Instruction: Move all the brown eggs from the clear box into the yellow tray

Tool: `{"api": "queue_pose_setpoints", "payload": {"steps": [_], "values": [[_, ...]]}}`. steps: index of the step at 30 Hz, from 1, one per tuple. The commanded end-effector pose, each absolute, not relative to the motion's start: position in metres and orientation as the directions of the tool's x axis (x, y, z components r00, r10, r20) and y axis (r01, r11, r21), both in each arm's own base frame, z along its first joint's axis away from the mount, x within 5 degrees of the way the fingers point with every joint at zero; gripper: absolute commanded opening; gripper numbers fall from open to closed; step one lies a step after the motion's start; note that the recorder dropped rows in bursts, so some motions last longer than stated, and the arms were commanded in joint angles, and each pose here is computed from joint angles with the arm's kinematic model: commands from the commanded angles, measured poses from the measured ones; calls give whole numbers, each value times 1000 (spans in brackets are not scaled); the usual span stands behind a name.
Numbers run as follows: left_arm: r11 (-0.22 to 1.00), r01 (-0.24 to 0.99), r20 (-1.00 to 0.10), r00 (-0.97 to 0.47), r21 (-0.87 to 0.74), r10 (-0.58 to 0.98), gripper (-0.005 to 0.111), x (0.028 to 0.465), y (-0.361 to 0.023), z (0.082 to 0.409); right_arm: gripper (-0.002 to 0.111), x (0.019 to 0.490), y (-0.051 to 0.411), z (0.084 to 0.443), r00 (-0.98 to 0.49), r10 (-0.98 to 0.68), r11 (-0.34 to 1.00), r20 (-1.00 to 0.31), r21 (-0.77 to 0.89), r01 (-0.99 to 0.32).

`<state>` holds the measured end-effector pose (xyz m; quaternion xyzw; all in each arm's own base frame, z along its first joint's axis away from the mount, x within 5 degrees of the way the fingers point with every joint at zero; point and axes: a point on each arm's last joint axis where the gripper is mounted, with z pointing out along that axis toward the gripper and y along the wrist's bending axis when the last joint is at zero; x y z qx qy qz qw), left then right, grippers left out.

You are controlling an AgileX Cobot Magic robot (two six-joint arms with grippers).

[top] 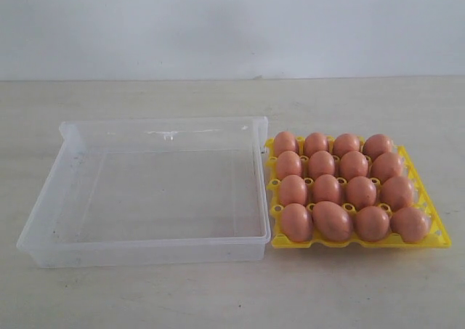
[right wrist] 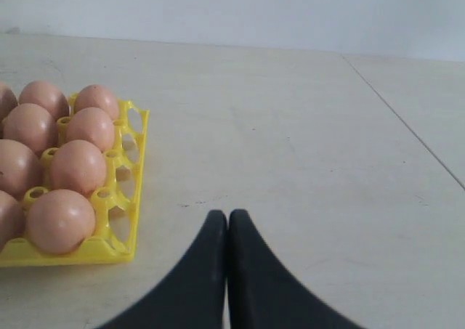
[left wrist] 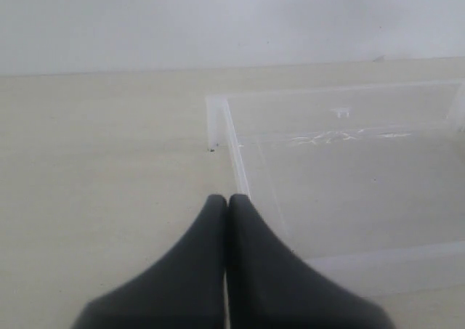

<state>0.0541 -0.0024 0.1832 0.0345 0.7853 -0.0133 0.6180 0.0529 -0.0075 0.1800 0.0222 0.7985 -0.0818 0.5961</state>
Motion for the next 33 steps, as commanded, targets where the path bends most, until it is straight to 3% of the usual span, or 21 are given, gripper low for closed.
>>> {"api": "queue_pose_setpoints", "payload": {"steps": [1,33], "values": [[997,76,-973,-228,12,29,-4,54,-3,184,-1,53,-8,182,-270,-60,984,-961,-102,145],[997,75,-971,-236,10,28,-4,54,-3,184,-1,53,-8,182,-270,-60,984,-961,-102,145]]}}
